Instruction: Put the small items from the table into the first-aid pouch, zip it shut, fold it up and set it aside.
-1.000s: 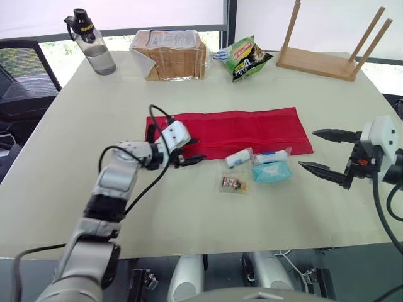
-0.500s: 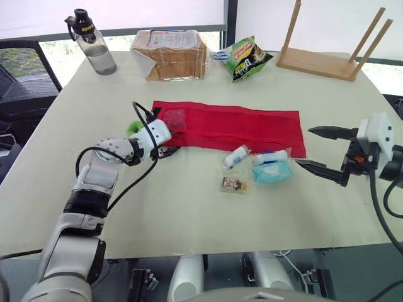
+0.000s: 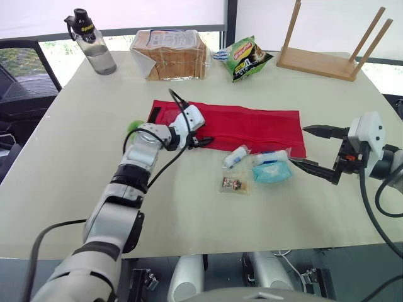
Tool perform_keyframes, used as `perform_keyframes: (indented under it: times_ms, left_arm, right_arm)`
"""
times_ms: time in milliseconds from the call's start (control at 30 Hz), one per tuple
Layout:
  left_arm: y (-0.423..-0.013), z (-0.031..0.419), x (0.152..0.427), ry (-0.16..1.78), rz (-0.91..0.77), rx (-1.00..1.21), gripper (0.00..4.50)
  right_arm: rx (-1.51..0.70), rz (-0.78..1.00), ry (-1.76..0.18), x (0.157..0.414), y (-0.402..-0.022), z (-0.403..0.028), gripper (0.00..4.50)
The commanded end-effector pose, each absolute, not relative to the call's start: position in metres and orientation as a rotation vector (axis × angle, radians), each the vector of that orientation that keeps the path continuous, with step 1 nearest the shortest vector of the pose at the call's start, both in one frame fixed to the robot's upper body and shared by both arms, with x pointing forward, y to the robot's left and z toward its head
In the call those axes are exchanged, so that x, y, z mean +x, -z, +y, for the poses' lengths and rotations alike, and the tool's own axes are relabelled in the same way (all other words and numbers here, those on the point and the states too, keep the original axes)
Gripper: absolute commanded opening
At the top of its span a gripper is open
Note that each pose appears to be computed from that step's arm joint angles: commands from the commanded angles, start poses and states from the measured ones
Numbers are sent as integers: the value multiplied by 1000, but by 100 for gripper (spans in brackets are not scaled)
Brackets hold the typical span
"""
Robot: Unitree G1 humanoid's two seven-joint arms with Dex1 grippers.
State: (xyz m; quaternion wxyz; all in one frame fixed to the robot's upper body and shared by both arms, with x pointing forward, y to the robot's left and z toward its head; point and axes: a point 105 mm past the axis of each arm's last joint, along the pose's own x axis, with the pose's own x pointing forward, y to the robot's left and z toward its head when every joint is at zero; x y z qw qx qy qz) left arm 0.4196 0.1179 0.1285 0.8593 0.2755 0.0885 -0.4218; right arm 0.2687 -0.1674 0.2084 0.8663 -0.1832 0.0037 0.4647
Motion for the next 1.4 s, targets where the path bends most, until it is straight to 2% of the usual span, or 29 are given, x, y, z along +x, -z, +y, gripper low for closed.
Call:
perform_keyframes:
  times_ms: [33, 233, 267, 333, 433, 467, 567, 767, 867, 1100, 1267, 1400]
  left_arm:
    - [-138, 108, 430, 870, 129, 651, 309]
    - [-139, 92, 435, 895, 111, 662, 309]
    - [-139, 92, 435, 898, 109, 658, 258]
    - [-139, 94, 432, 925, 114, 636, 184]
    - [-140, 99, 426, 955, 119, 601, 35]
    - [-140, 101, 424, 961, 121, 589, 4]
    - [-143, 105, 418, 968, 121, 558, 4]
    - [-142, 102, 406, 968, 123, 523, 4]
    - [-140, 97, 402, 968, 125, 512, 4]
    - [-142, 95, 400, 948, 134, 476, 4]
    - [-141, 95, 401, 942, 139, 475, 4]
    - [-143, 94, 402, 937, 136, 467, 4]
  right_arm:
    - [-422, -32, -972, 265, -218, -165, 450]
    - [-427, -27, -971, 265, -217, -164, 450]
    - [-427, -26, -970, 265, -217, -164, 450]
    - [-432, -23, -974, 265, -216, -163, 450]
    - [-441, -16, -993, 266, -213, -159, 450]
    - [-446, -12, -1002, 267, -211, -157, 450]
    - [-460, 9, -1021, 276, -204, -150, 450]
    - [-555, 141, -982, 325, -179, -146, 450]
    - [-584, 181, -1039, 340, -173, -136, 450]
    - [-752, 248, -1199, 340, -164, -127, 450]
    - [-781, 304, -1208, 341, -159, -135, 450]
    - [-781, 326, -1166, 350, -151, -140, 450]
